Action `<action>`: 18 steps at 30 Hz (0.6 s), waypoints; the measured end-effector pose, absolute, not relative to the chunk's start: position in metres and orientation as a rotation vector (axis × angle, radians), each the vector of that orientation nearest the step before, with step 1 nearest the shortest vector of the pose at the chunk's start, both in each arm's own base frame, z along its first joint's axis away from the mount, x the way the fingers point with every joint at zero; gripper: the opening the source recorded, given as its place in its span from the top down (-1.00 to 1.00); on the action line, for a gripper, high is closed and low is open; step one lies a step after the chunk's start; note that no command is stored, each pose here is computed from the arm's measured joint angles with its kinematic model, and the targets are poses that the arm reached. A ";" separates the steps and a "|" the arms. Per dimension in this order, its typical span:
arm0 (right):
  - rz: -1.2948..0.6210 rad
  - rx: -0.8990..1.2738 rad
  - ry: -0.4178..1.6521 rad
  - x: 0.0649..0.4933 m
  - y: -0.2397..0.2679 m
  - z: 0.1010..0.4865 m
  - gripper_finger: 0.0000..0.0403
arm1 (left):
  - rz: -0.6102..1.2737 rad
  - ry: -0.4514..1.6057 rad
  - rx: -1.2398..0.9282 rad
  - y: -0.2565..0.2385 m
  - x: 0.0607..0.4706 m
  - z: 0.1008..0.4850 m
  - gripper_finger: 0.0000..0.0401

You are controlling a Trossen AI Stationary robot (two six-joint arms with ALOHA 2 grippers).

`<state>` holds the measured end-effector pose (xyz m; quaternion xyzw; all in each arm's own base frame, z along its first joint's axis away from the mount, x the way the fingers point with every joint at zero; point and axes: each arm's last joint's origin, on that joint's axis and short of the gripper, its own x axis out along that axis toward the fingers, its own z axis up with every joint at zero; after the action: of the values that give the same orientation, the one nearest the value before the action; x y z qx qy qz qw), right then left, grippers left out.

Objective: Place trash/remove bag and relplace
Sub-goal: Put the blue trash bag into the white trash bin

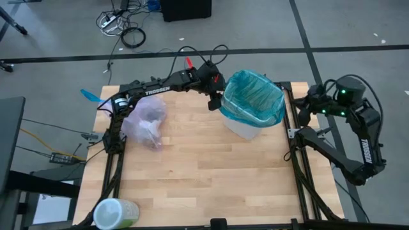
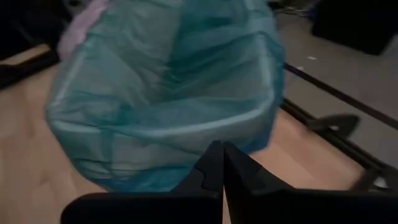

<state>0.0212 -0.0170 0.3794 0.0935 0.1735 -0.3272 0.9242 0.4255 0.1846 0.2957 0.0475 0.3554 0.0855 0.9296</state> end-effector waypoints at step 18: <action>-0.607 0.299 0.466 0.040 -0.049 0.321 1.00 | 0.198 0.716 0.099 0.186 0.426 0.290 0.26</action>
<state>0.0401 -0.0491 0.3206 0.1454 0.2266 -0.2951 0.9167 0.4264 0.1855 0.2898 0.0482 0.3497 0.0965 0.9306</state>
